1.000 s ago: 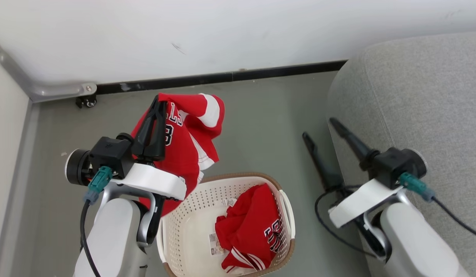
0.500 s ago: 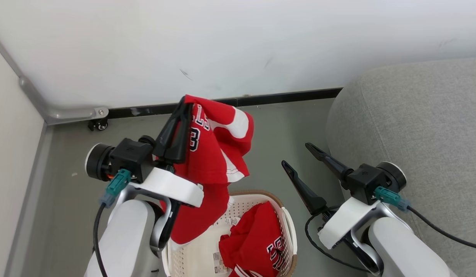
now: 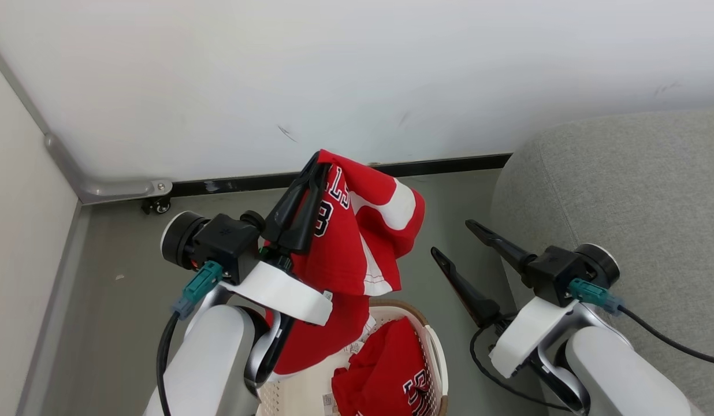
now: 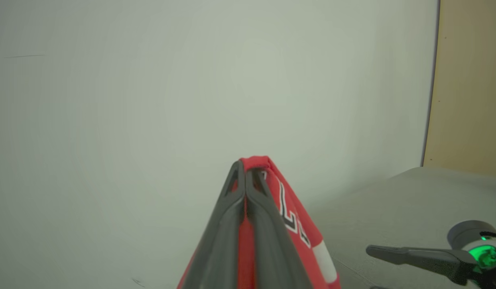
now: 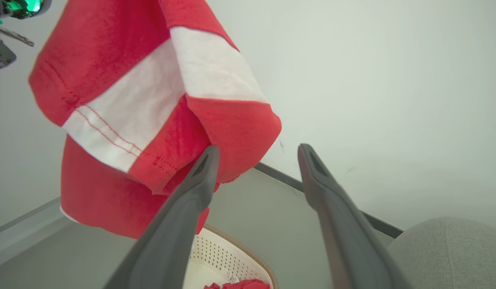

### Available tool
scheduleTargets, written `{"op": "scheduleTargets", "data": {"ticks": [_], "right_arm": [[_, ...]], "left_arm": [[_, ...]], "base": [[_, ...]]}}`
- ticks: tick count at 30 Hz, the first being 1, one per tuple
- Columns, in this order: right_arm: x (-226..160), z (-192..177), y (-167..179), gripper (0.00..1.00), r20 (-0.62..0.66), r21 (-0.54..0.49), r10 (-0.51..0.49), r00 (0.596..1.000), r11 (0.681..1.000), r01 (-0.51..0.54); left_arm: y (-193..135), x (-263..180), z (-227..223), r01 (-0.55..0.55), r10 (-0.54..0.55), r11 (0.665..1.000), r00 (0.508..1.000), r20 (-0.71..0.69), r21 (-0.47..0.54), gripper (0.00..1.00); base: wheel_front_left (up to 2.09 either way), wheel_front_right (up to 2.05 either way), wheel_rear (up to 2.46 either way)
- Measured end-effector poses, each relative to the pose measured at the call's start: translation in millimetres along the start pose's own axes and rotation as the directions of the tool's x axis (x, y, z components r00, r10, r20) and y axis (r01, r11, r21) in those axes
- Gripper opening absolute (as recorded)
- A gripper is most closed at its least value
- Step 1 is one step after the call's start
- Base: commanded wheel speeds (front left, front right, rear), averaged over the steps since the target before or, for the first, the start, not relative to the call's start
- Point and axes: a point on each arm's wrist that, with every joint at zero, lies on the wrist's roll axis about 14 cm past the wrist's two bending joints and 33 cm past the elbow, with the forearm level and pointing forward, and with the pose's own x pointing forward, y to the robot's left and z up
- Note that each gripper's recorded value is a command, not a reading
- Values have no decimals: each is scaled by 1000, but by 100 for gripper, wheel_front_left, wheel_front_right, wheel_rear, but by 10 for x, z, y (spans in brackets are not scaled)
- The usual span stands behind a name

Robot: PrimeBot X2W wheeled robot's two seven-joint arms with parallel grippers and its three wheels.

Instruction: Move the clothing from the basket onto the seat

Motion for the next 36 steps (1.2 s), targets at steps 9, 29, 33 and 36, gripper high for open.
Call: {"op": "scheduleTargets", "data": {"ticks": [9,29,33,36], "right_arm": [[7,-53,266,100,-33,-13,88,996,996,-89],[251,289,254,100,-12,-219,156,988,963,-155],[284,273,258,100,-26,-230,160,987,960,-161],[320,284,311,100,-34,-232,178,983,956,-181]], "left_arm": [[-122,-19,75,36,-36,999,999,17,-17,0],[-456,-115,128,136,-136,990,991,19,-40,0],[-512,-145,122,153,-153,987,988,14,-54,0],[-541,-163,127,162,-161,985,987,15,-63,0]], "base": [[0,0,0],[0,0,0],[0,0,0],[0,0,0]]}}
